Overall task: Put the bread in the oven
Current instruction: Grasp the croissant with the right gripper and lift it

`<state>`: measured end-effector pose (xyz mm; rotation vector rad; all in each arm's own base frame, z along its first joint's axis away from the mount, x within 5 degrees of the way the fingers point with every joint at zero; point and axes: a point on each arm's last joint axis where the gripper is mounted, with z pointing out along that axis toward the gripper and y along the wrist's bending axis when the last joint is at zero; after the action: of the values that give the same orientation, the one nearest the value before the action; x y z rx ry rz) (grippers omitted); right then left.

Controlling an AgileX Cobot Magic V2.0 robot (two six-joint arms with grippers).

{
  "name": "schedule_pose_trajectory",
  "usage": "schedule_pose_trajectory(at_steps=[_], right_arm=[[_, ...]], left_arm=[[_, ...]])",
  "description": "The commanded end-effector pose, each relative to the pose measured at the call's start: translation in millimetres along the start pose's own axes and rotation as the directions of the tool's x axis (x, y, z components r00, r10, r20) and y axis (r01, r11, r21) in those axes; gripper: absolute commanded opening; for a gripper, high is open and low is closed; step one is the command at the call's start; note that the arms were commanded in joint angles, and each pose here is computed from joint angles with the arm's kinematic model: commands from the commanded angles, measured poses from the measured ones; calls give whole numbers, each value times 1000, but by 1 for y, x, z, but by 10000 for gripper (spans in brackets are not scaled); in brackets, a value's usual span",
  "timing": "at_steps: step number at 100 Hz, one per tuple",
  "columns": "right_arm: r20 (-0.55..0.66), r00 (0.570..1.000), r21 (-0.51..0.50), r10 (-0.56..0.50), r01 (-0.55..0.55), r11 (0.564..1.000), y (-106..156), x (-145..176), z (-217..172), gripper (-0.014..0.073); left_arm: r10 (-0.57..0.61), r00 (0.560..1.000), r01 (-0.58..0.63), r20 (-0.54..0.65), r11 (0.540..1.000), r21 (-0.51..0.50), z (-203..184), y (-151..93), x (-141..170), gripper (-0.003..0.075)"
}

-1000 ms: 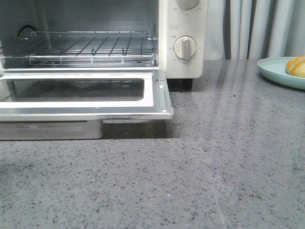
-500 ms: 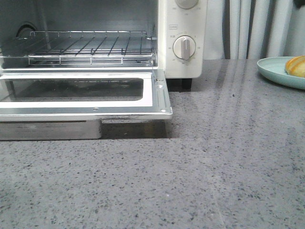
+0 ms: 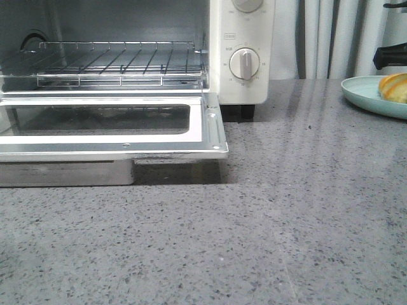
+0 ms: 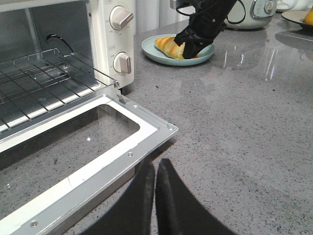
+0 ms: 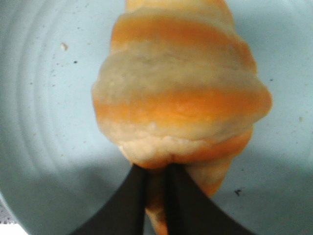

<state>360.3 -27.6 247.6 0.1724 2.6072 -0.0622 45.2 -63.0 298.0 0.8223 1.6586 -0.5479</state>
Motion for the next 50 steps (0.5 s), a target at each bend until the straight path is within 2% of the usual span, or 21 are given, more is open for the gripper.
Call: schedule_pose_trajectory(at_steps=[1, 14, 19, 23, 29, 33, 37, 46, 50], right_arm=[[55, 998, -10, 24, -24, 1000, -1, -7, -6, -57], [202, 979, -29, 29, -24, 999, 0, -18, -33, -57], [310, 951, -44, 12, 2, 999, 6, -25, -58, -57], [416, 909, -54, -11, 37, 998, 12, -29, -84, -57], [574, 818, -68, -39, 95, 993, 22, -31, -130, -57], [670, 739, -71, -65, 151, 986, 32, -30, -158, -57], [767, 638, -86, -67, 206, 975, 44, -24, -195, -57], [891, 454, -135, -26, 317, 939, 68, -8, -250, -57], [918, 395, -148, -12, 372, 916, 77, 2, -268, -57]], left_arm=[[-34, 997, 35, 63, 999, -23, -2, 3, -11, -22], [-34, 997, 35, 63, 999, -23, -2, 3, -11, -22], [-34, 997, 35, 63, 999, -23, -2, 3, -11, -22], [-34, 997, 35, 63, 999, -23, -2, 3, -11, -22], [-34, 997, 36, 67, 999, -30, -2, 3, -12, -22], [-33, 997, 36, 74, 998, -41, -2, 4, -12, -22], [-33, 996, 37, 80, 998, -51, -2, 5, -13, -22], [-33, 996, 38, 85, 998, -59, -2, 6, -13, -22], [-33, 996, 38, 85, 998, -59, -2, 6, -13, -22]])
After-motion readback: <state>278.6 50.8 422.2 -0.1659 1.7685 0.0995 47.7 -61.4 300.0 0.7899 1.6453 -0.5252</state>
